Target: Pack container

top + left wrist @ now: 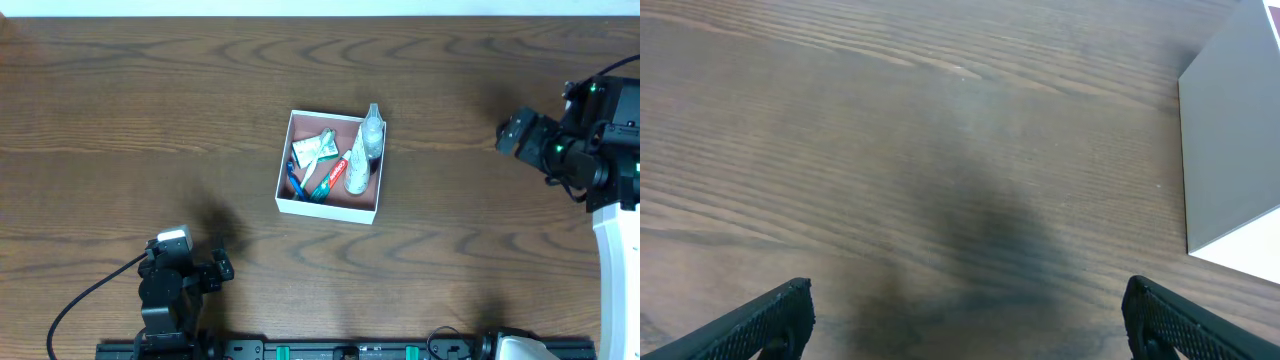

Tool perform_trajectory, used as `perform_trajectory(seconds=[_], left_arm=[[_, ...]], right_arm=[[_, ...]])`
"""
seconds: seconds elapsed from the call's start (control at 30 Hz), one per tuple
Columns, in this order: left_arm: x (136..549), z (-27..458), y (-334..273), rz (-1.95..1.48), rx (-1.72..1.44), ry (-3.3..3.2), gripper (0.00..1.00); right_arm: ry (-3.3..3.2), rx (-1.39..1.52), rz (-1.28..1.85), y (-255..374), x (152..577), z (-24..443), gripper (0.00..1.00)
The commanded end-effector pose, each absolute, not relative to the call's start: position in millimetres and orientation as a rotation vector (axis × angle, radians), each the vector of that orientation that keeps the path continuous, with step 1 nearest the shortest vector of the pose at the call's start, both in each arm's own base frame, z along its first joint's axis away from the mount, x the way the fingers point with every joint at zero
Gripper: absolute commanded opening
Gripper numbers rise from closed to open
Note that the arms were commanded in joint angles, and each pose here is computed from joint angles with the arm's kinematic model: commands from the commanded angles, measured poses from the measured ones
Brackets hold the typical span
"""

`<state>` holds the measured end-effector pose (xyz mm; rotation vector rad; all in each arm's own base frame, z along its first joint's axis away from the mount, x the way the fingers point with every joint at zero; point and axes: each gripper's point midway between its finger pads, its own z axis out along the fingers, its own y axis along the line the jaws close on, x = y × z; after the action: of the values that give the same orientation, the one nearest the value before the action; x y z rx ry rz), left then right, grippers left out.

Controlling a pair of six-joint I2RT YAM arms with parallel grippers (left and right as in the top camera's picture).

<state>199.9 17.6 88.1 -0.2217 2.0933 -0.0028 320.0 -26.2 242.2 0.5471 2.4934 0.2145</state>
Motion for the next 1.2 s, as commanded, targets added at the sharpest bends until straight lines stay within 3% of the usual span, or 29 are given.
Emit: perform_trajectory(seconds=[0.0, 0.13, 0.3, 0.63, 0.87, 1.17], left_arm=[[200, 85, 17, -0.007, -0.213, 2.096, 0.98], [200, 85, 17, -0.007, -0.213, 2.096, 0.98], [200, 85, 17, -0.007, -0.213, 2.096, 0.98], [200, 85, 17, -0.007, -0.213, 2.096, 0.98], [200, 85, 17, -0.007, -0.213, 2.096, 0.98], [200, 85, 17, -0.007, -0.213, 2.096, 0.98]], right_arm=[[2.417, 0.405, 0.041, -43, 308, 266, 0.99], [2.215, 0.232, -0.034, -42, 290, 305, 0.99], [2.023, 0.106, -0.107, -36, 249, 312, 0.99], [1.883, 0.040, -0.151, -25, 186, 235, 0.99], [1.940, 0.000, -0.077, -14, 191, 175, 0.99], [1.963, -0.023, -0.037, -10, 210, 132, 0.99]])
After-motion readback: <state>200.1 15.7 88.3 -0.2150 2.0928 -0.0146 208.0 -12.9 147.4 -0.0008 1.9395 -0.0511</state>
